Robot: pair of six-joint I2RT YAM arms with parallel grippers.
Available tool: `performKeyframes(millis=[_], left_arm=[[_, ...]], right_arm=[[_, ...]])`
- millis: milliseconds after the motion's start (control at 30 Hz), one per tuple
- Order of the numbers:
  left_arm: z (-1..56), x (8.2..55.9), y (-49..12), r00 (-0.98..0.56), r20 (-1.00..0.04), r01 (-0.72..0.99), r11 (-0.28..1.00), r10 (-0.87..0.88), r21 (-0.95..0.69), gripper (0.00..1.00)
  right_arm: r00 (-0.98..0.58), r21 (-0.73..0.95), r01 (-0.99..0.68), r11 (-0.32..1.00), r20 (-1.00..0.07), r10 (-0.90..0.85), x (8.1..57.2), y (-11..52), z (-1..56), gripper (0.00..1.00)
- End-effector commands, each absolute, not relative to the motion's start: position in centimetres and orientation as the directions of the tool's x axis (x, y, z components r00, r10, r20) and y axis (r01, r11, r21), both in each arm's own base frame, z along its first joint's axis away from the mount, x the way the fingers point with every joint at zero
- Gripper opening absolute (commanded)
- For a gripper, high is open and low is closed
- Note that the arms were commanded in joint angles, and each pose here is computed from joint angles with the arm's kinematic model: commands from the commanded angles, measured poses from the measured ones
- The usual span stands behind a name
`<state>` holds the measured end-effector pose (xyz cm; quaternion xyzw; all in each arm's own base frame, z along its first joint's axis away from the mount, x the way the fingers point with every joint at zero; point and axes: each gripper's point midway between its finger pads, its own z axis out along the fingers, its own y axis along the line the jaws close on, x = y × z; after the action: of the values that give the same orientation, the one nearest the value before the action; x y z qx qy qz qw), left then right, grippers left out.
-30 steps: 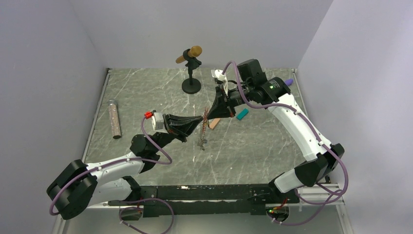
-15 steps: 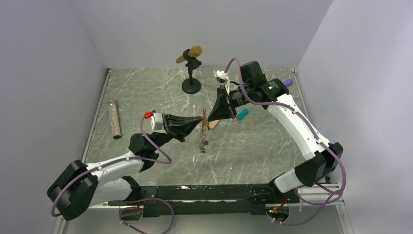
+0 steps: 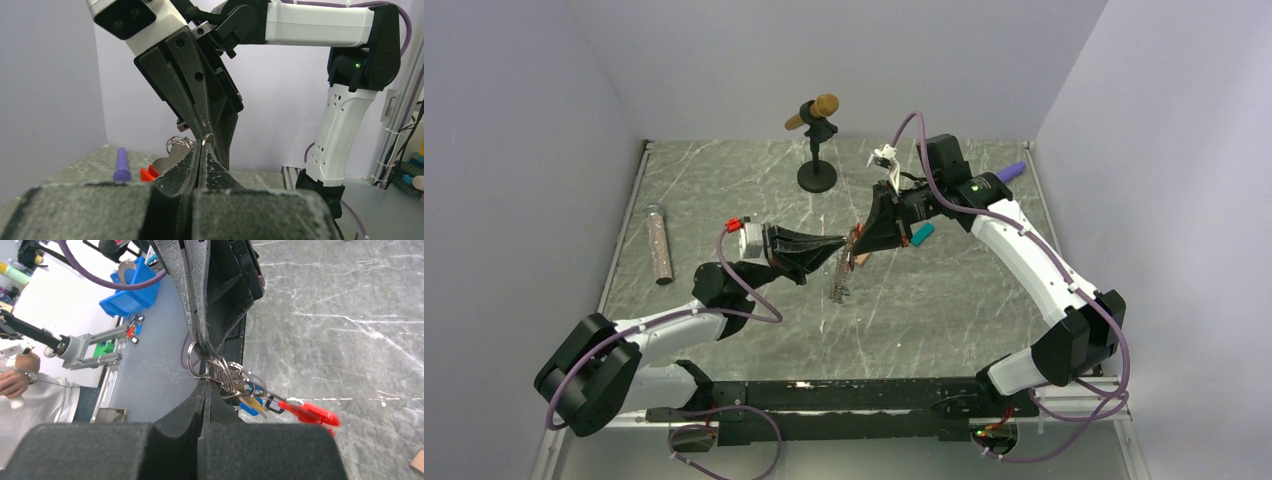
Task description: Put the keys on the keyring
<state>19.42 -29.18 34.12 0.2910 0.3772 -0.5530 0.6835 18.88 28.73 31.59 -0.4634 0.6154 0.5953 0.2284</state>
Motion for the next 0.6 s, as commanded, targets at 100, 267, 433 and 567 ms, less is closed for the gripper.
performKeyframes(millis=[100, 267, 433, 567], left_arm=[[38.7, 17.9, -28.2, 0.167, -0.738, 0.982, 0.177, -0.654, 0.065, 0.00], [38.4, 18.2, -28.3, 0.165, -0.746, 0.981, 0.185, -0.645, 0.056, 0.00], [38.0, 18.3, -28.4, 0.160, -0.760, 0.981, 0.188, -0.630, 0.050, 0.00], [37.5, 18.1, -28.6, 0.160, -0.780, 0.981, 0.186, -0.605, 0.057, 0.00]], right_arm=[[-0.453, 0.496, -0.860, -0.119, -0.849, -0.272, 19.2, 28.7, 32.6, 0.00], [-0.408, 0.447, -0.888, -0.106, -0.874, -0.264, 19.5, 28.5, 33.4, 0.14], [-0.342, 0.377, -0.920, -0.104, -0.905, -0.253, 19.5, 27.9, 34.5, 0.27], [-0.265, 0.299, -0.947, -0.116, -0.933, -0.243, 19.4, 27.2, 35.6, 0.31]])
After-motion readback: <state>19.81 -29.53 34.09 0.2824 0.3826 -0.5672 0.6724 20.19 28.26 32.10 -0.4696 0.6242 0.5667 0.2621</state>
